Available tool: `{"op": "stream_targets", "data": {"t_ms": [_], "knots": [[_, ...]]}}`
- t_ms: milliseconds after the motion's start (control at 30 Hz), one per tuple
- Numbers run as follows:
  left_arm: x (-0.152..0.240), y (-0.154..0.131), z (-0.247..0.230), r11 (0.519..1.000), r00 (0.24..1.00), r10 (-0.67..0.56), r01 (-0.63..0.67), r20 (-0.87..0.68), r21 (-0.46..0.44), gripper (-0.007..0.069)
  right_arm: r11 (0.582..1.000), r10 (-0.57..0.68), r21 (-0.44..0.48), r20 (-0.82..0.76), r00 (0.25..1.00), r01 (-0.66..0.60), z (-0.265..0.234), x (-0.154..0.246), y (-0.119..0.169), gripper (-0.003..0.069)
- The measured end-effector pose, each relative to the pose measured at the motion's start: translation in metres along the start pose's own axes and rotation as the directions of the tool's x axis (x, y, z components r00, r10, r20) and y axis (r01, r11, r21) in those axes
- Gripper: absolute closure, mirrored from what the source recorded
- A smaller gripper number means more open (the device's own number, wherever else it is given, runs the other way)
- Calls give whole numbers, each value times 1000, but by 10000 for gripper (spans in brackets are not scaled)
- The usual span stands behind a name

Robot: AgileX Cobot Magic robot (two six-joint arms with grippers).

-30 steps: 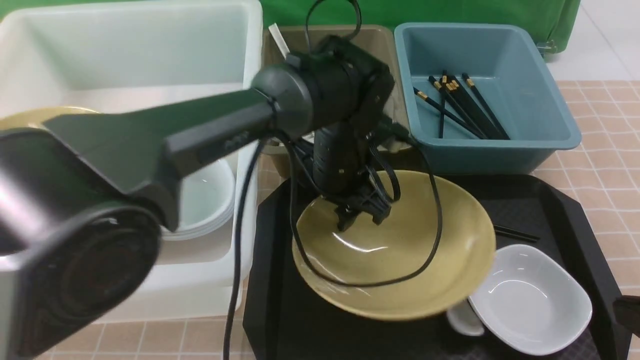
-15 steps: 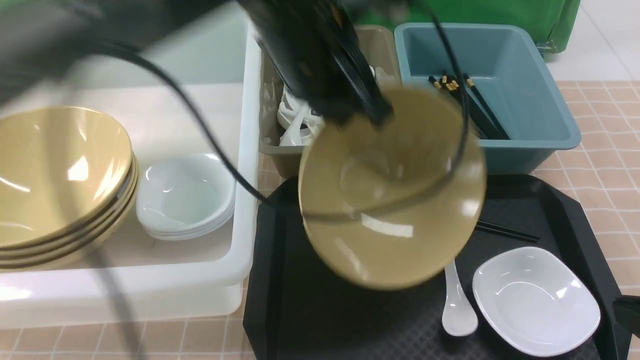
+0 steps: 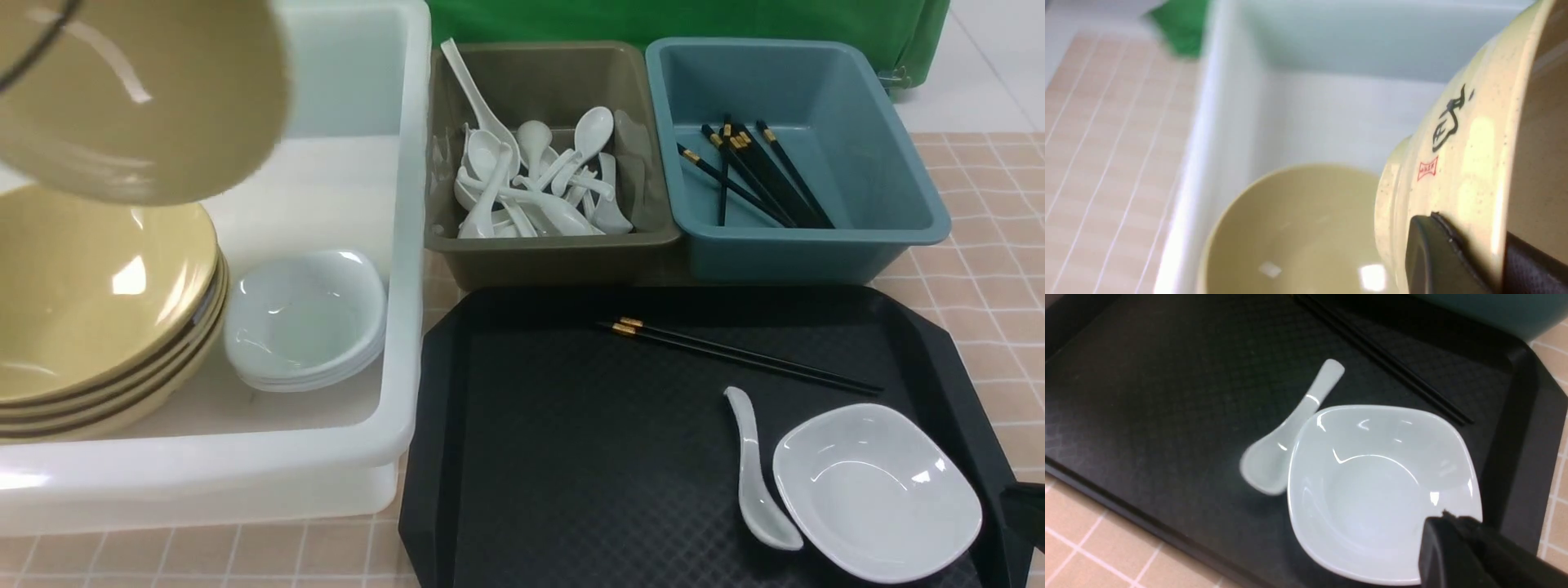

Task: On brown table put chopsticks spoon bowls plates into blue grey white boxes.
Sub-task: 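Place the tan bowl onto the bowl stack in the left bin with the left gripper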

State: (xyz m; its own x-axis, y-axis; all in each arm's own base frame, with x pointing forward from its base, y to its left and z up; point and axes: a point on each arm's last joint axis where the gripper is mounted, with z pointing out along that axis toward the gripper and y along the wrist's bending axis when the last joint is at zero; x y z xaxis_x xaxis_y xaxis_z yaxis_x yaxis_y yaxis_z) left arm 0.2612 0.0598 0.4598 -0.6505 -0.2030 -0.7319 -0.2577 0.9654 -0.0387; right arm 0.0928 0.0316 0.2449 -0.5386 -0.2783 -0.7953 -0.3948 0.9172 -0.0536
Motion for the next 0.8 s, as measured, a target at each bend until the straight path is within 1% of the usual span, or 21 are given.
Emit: {"op": "stream_targets", "data": {"t_ms": [33, 100, 133, 200, 300, 367, 433, 467, 533, 600, 633, 667, 700, 733, 767, 800], "knots": [[13, 15, 14, 998, 997, -63, 63, -44, -16, 617, 1000, 0, 0, 0, 1000, 0, 0, 0, 0, 610], [21, 23, 24, 995, 992, -104, 102, -69, -22, 617, 1000, 4, -1, 0, 1000, -4, 0, 0, 0, 610], [35, 34, 40, 987, 982, -161, 159, -101, -25, 617, 1000, 7, -1, 0, 1000, -7, 0, 0, 0, 610], [54, 42, 61, 977, 966, -215, 214, -144, -26, 617, 1000, 10, -2, 1, 1000, -10, 0, 0, 0, 610], [77, 50, 84, 960, 947, -279, 278, -157, -31, 613, 1000, 13, -3, 1, 1000, -13, 0, 0, 0, 610], [86, 52, 94, 955, 945, -296, 294, -138, -36, 583, 1000, 16, -3, 1, 1000, -16, 0, 0, 0, 610], [94, 53, 100, 953, 943, -301, 298, -138, -46, 525, 1000, 16, -3, 1, 1000, -16, 0, 0, 0, 610], [96, 54, 101, 954, 943, -300, 296, -142, -52, 480, 1000, 16, -3, 1, 1000, -16, 0, 0, 0, 610], [99, 55, 102, 957, 946, -289, 282, -148, -64, 372, 1000, 17, -4, 1, 1000, -17, 0, 0, 0, 610], [99, 56, 98, 960, 950, -278, 269, -144, -79, 244, 1000, 20, -4, 1, 1000, -20, 0, 0, 0, 610], [99, 56, 98, 960, 950, -279, 270, -141, -79, 232, 1000, 20, -4, 1, 1000, -20, 0, 0, 0, 610], [99, 56, 90, 961, 953, -271, 261, -133, -90, 160, 1000, 25, -4, 1, 1000, -25, 0, 0, 0, 610], [98, 55, 82, 961, 955, -272, 262, -118, -91, 109, 999, 36, -4, 1, 999, -36, 0, 0, 0, 610], [98, 55, 81, 960, 955, -273, 264, -115, -92, 94, 999, 41, -4, 1, 999, -41, 0, 0, 0, 610], [97, 53, 65, 961, 960, -270, 263, -75, -85, 51, 999, 47, -4, 1, 999, -47, 0, 0, 0, 610], [96, 52, 57, 962, 962, -266, 262, -54, -81, 38, 999, 49, -4, 1, 999, -49, 0, 0, 0, 610]]}}
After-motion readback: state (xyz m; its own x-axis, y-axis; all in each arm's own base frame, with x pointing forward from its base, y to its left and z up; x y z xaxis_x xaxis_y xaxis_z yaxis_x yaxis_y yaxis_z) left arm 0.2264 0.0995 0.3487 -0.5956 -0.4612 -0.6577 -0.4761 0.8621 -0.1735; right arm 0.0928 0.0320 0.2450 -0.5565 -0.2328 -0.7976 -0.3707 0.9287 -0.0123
